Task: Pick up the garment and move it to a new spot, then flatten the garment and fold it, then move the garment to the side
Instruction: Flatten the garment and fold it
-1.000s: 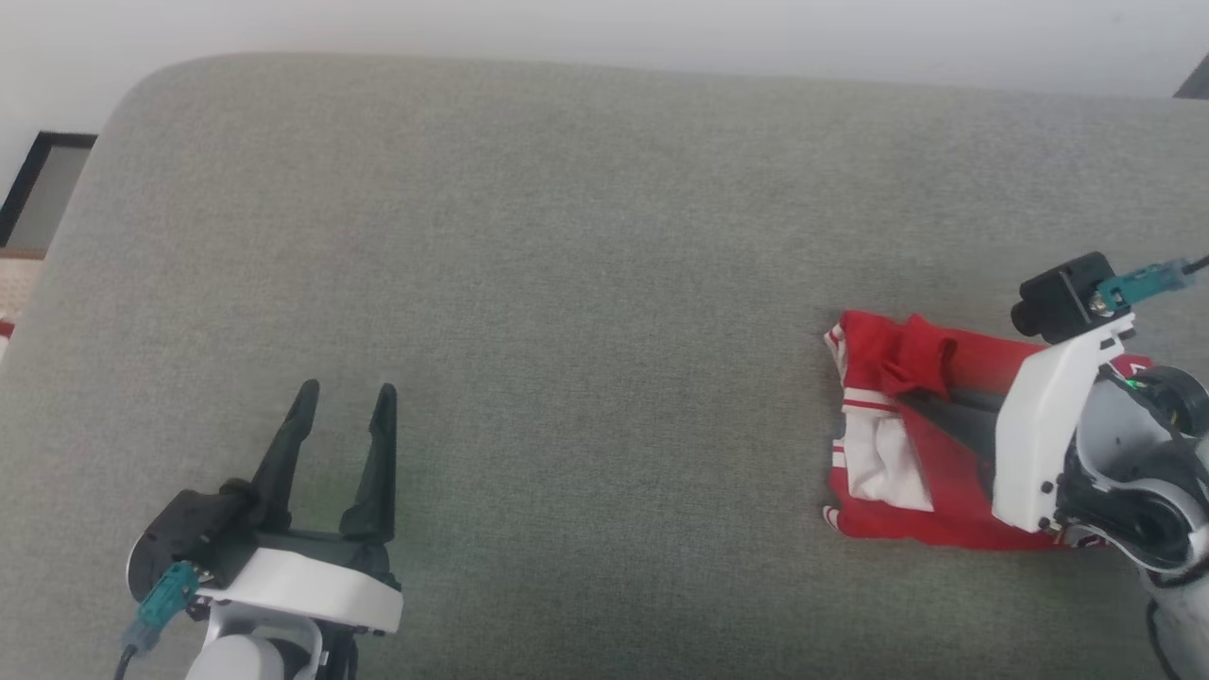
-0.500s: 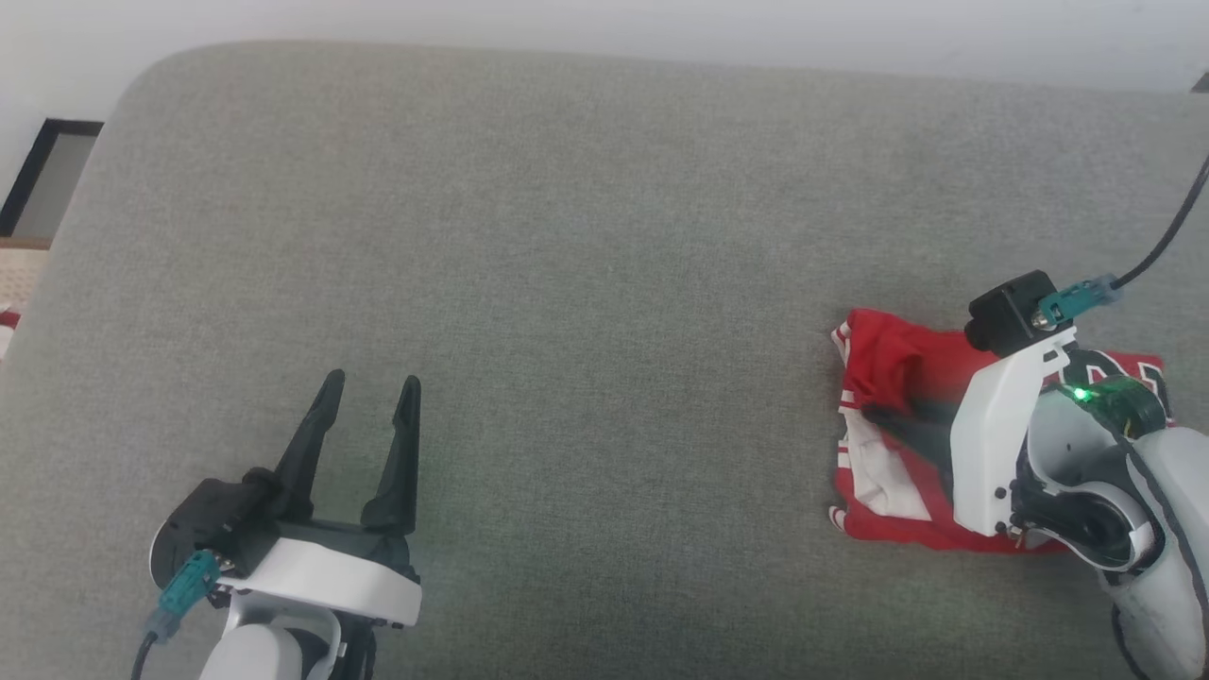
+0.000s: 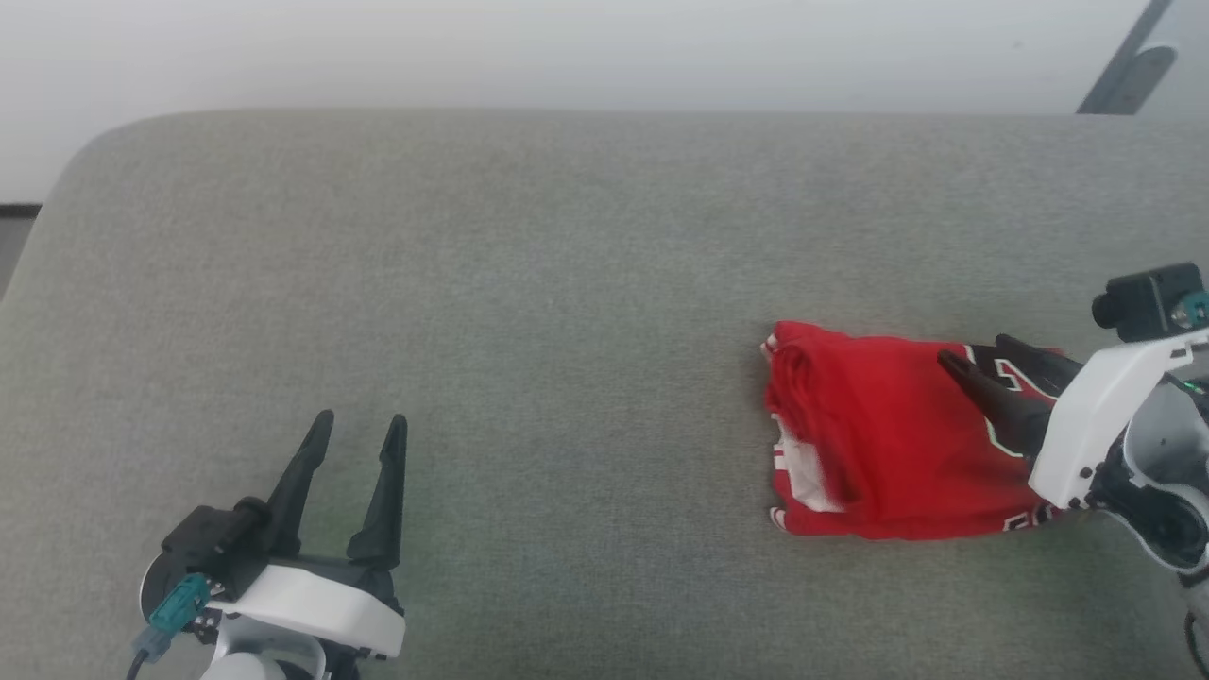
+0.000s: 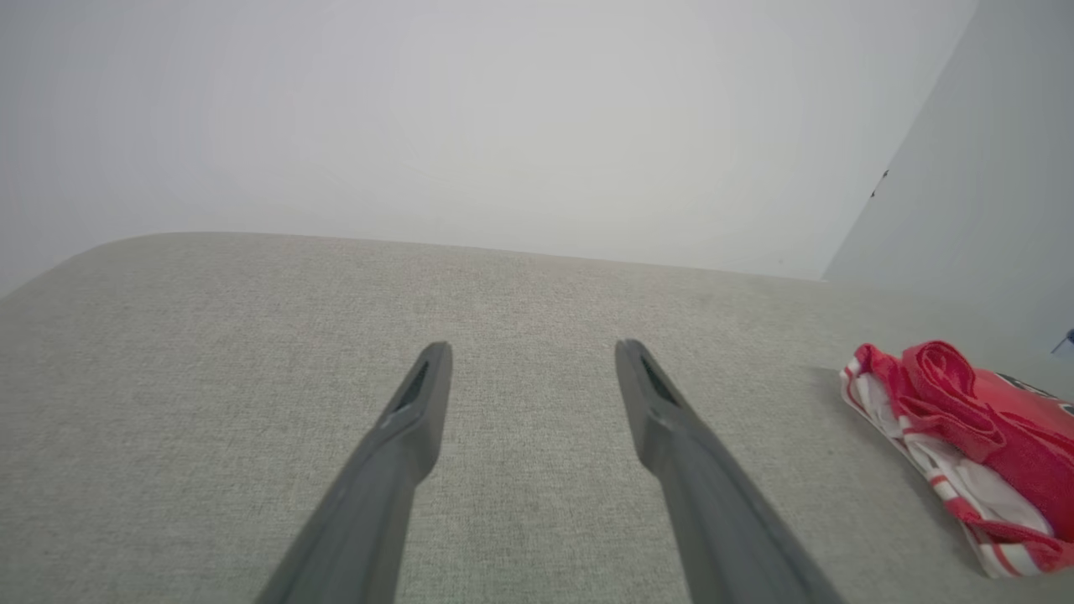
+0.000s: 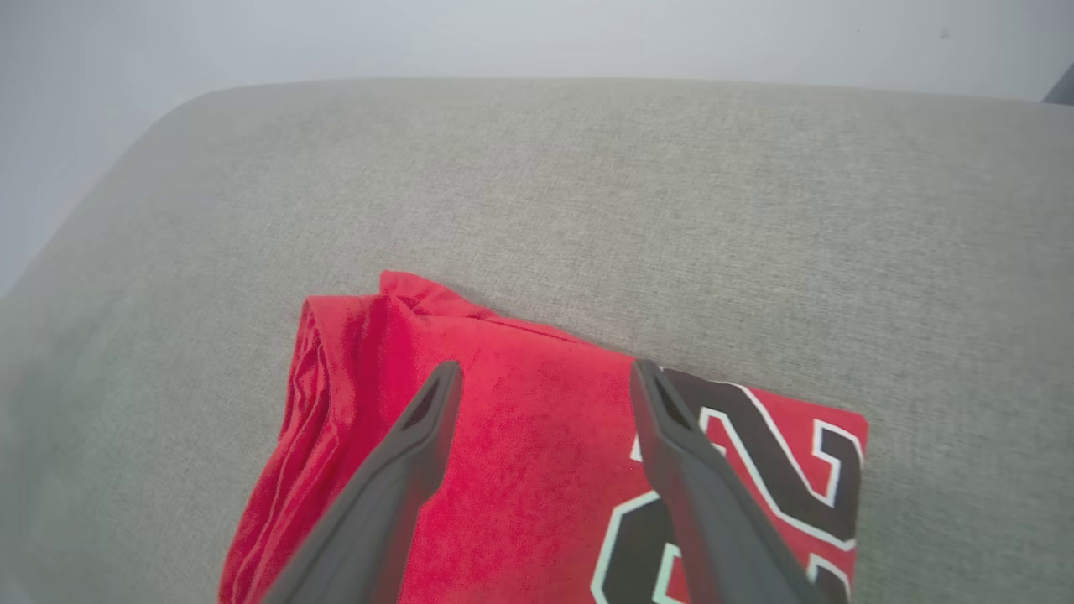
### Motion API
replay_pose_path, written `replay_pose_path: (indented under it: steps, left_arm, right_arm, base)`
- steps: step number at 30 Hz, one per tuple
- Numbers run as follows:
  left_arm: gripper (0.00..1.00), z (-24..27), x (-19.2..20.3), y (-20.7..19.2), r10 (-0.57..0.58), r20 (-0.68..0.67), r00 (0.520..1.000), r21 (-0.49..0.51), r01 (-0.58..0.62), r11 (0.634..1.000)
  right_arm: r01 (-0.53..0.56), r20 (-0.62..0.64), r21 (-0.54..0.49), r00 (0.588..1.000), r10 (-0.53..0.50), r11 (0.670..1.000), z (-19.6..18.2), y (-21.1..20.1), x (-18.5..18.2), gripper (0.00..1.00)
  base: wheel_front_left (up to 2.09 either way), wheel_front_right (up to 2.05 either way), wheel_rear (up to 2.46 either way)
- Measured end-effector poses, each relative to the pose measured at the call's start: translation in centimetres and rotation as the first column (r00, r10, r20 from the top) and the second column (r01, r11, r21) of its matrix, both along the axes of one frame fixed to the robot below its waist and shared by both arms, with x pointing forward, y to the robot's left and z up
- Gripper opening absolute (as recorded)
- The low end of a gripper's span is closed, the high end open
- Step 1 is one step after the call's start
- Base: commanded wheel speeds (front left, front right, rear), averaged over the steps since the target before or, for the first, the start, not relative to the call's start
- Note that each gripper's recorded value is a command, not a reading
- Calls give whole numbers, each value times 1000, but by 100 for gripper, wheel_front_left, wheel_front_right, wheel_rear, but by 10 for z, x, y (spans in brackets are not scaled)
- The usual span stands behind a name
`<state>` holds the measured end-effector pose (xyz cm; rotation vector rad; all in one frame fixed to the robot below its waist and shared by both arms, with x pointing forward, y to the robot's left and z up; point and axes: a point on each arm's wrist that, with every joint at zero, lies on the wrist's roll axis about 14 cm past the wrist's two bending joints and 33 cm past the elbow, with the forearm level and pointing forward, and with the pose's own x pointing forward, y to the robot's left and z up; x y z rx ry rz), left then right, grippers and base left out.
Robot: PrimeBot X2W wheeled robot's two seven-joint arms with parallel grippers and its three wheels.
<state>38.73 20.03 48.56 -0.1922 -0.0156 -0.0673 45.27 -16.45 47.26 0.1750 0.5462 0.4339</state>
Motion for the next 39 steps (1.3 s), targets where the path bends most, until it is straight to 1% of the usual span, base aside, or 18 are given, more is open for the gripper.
replay_pose_path:
  steps: [3, 7, 12, 17, 20, 29, 39]
  left_arm:
    - [100, -1, 0, -2, -9, -5, 1000, 0, 9, 1000]
    - [100, 1, -1, -2, -16, 0, 1000, 4, 16, 1000]
    - [100, 6, -12, 5, -2, 11, 1000, 10, 2, 1000]
    - [100, 13, -33, 14, 23, 31, 999, 13, -23, 1000]
    - [100, 16, -43, 20, 38, 40, 998, 19, -39, 999]
    - [100, 9, -64, 32, 67, 21, 998, 49, -68, 996]
    - [100, 4, -78, 32, 88, 3, 996, 43, -88, 995]
  right_arm:
    - [62, 80, 18, 995, -64, 998, 5, -12, 0, 100]
    - [121, 197, 7, 973, -120, 993, 11, -26, -2, 100]
    - [172, 352, 10, 921, -164, 985, 28, -36, -10, 100]
    - [225, 441, 37, 871, -218, 974, 39, -49, -31, 100]
    - [244, 460, 51, 855, -240, 968, 41, -54, -43, 100]
    - [269, 448, 58, 853, -266, 961, 24, -61, -77, 100]
    - [321, 457, 61, 833, -312, 945, 30, -75, -99, 100]
  base:
    - [0, 0, 0]
    - [0, 0, 0]
    - [0, 0, 0]
    - [0, 0, 0]
    - [0, 0, 0]
    - [0, 0, 0]
    - [0, 0, 0]
